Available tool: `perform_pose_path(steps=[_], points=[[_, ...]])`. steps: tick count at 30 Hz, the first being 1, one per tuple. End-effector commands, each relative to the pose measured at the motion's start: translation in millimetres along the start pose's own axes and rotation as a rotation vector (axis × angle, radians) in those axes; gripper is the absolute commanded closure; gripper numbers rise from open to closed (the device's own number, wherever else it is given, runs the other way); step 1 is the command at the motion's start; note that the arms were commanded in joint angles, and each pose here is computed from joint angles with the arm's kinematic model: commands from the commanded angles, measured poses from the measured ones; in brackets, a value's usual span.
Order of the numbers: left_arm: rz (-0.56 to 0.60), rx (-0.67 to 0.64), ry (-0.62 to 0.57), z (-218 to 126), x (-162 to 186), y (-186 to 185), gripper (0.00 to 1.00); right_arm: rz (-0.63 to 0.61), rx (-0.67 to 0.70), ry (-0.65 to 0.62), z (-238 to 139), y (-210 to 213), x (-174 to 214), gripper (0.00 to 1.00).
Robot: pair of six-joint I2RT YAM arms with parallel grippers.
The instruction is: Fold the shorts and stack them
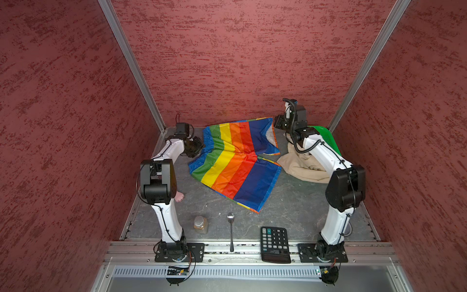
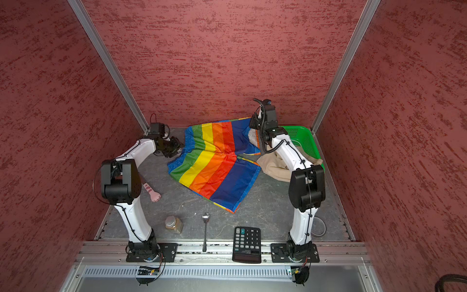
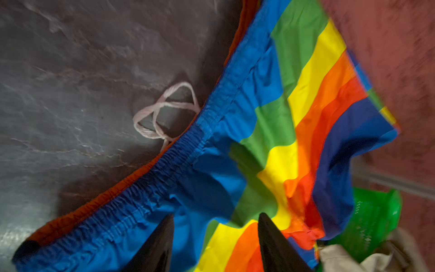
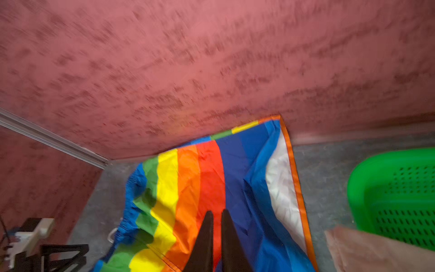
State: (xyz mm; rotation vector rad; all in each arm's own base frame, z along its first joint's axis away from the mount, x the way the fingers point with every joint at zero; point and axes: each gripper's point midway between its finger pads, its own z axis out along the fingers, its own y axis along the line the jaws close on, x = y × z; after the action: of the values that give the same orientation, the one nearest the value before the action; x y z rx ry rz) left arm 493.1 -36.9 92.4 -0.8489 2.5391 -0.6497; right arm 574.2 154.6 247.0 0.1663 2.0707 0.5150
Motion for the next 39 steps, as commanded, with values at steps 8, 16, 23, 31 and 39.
perform_pose_path(steps=[8,16,23,31,39], points=[[-0.114,-0.154,0.014,38.9,2.4,63.7,0.68,0.018,0.164,0.303,81.9,-66.4,91.9,0.62],[-0.192,-0.281,0.060,45.6,27.9,114.0,0.84,0.028,0.120,0.309,104.3,-72.7,94.7,0.39],[-0.210,-0.302,0.077,38.4,39.6,121.0,0.84,0.056,-0.008,0.372,104.8,-50.5,118.7,0.40],[-0.218,-0.298,0.079,38.1,39.4,119.6,0.85,0.091,-0.018,0.439,102.0,-55.7,157.5,0.43],[-0.221,-0.300,0.090,40.1,41.7,121.9,0.85,0.139,-0.003,0.402,93.2,-61.4,156.1,0.82]])
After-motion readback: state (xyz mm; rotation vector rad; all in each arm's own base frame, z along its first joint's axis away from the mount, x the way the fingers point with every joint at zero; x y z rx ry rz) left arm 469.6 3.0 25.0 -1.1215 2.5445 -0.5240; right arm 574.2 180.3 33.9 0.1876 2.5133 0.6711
